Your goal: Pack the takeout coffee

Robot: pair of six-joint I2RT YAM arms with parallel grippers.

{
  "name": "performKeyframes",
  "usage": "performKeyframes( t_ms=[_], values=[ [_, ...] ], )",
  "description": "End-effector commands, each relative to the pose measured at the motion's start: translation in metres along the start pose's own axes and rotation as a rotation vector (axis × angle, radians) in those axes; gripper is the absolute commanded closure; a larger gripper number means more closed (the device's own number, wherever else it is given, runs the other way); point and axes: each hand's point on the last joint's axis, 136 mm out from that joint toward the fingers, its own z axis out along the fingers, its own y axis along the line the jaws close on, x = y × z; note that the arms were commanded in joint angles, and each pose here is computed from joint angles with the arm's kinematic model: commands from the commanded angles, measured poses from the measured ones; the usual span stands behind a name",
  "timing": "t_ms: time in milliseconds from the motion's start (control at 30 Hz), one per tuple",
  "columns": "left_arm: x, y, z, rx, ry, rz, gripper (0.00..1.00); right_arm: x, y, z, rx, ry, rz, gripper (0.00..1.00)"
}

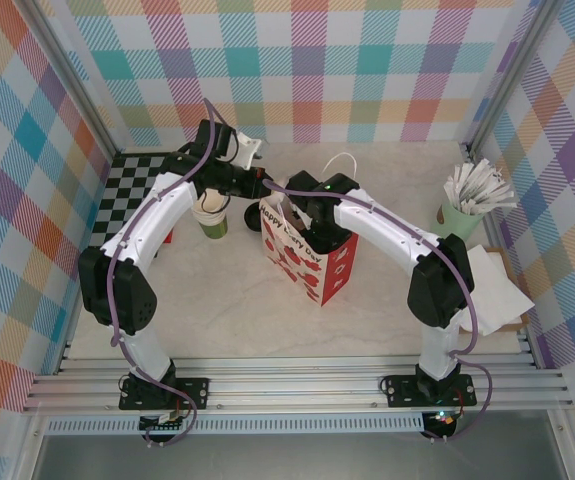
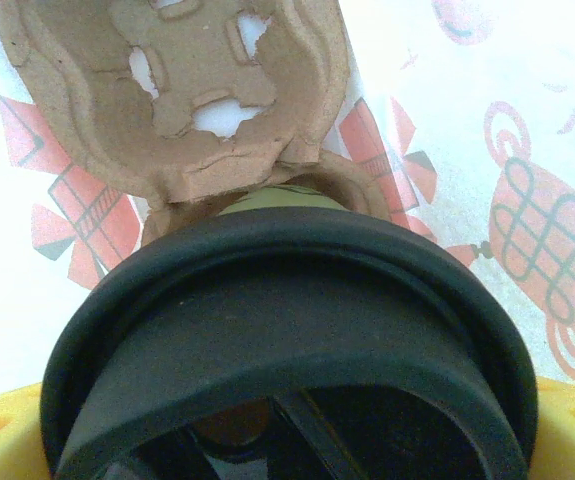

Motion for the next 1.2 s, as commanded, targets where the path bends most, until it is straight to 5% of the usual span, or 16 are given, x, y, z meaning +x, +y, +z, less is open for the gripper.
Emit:
performKeyframes(
  t_ms=[0, 1167],
  values=[
    [0.0045, -0.0005, 0.0035, 0.003, 0.029, -0.007, 1.00, 0.0033, -0.0001, -0.0148, -0.018, -0.018, 0.003, 0.10],
    [0.0039, -0.0006, 0.0044, 0.007, 0.031, -0.006, 1.00, 0.0031, -0.0013, -0.0094, -0.009, -0.007, -0.002, 0.06]
  ],
)
